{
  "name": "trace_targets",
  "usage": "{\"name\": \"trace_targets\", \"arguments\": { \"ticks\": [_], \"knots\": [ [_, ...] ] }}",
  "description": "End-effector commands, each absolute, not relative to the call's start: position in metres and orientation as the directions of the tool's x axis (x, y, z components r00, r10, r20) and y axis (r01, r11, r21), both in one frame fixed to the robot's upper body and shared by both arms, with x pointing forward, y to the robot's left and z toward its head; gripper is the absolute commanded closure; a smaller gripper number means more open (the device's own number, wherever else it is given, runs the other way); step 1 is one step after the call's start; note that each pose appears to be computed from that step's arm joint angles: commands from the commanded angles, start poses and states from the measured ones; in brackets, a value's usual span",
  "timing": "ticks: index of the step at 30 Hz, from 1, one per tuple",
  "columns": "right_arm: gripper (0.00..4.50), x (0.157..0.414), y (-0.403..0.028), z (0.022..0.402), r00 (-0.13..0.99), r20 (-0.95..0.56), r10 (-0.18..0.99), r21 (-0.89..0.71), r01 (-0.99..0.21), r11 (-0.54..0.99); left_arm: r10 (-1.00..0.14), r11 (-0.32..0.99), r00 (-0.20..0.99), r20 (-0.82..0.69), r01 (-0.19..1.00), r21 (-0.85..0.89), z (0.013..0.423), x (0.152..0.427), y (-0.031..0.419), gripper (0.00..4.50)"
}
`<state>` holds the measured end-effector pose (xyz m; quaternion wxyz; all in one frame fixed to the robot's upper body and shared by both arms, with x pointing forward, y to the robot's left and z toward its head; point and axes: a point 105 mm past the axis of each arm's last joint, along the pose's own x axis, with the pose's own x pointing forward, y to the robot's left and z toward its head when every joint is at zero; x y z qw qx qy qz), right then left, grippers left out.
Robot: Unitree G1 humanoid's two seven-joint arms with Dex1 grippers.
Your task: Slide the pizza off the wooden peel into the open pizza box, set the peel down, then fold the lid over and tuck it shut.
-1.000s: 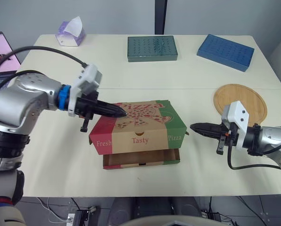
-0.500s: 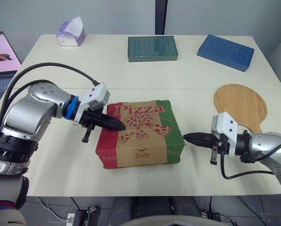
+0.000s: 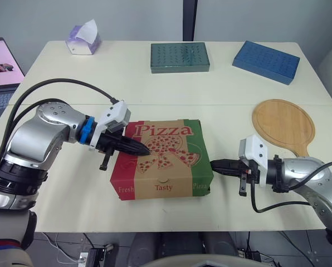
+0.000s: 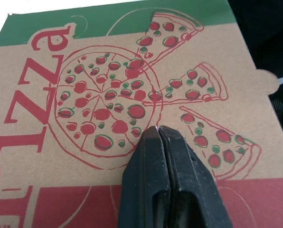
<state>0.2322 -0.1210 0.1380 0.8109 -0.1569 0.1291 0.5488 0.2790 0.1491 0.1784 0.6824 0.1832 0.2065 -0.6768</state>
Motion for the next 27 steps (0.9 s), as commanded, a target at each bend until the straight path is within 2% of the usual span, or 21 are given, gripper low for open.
{"name": "trace_targets", "arguments": {
  "ticks": [1,6,12,15,27],
  "knots": [
    [3.91,0.232,-0.142,0.156,0.416,-0.391,0.821,-0.185,-0.909,0.373,-0.852,0.008,0.023,-0.524,0.999,0.031,0.190,0.279,0.150,4.50],
    [2.20,0.219,-0.151,0.172,0.381,-0.420,0.824,-0.185,-0.925,0.333,-0.853,0.008,0.031,-0.521,0.999,0.046,0.193,0.280,0.151,4.50],
    [0.12,0.200,-0.118,0.185,0.258,-0.389,0.884,-0.218,-0.959,0.184,-0.852,-0.020,0.029,-0.522,0.996,0.088,0.200,0.278,0.149,4.50],
    [0.02,0.196,-0.105,0.181,0.222,-0.393,0.893,-0.240,-0.962,0.134,-0.852,-0.029,0.023,-0.523,0.995,0.091,0.200,0.276,0.147,4.50],
    [0.02,0.217,-0.081,0.168,0.281,-0.354,0.892,-0.353,-0.923,0.151,-0.848,-0.078,-0.018,-0.530,0.993,0.091,0.196,0.264,0.138,4.50]
  ]
}}
